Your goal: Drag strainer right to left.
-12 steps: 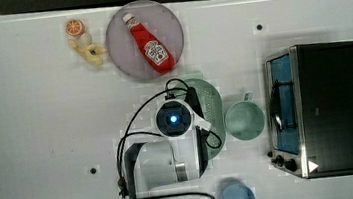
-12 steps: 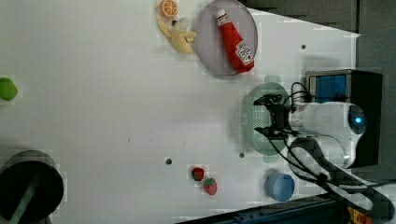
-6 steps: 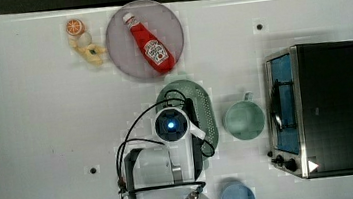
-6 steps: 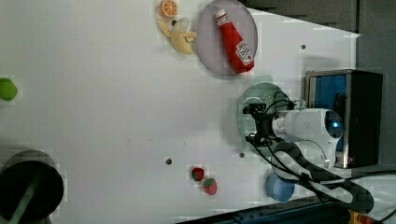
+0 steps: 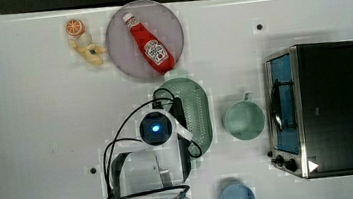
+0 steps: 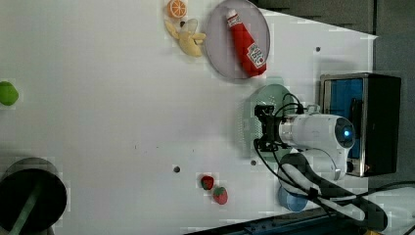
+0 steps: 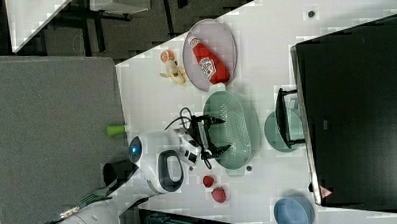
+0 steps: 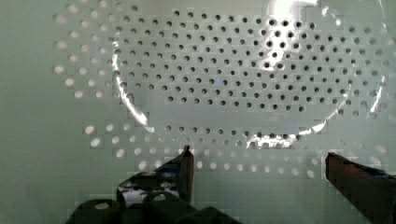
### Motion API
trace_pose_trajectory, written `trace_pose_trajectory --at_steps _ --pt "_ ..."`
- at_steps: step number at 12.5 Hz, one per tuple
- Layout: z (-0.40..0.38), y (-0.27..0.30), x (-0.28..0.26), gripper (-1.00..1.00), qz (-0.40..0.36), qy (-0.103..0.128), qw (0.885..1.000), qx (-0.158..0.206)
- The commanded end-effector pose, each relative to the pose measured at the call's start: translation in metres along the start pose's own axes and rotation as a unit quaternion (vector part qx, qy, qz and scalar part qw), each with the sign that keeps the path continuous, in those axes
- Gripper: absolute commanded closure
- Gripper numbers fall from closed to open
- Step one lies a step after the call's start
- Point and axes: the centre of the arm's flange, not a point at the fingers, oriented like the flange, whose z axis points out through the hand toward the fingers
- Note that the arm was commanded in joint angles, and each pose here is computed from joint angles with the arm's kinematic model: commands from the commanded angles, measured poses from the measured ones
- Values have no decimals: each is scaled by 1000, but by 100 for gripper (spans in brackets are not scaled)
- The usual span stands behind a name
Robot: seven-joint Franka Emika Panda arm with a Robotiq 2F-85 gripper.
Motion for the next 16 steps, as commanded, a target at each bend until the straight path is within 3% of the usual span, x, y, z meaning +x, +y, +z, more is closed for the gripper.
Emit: trace_pose_trajectory --at_steps 1,9,16 --pt "-8 -4 -32 -100 11 -2 1000 6" --pt "-9 -21 -100 -100 45 5 999 -25" --pt "-6 -40 -184 -100 67 -5 998 -16"
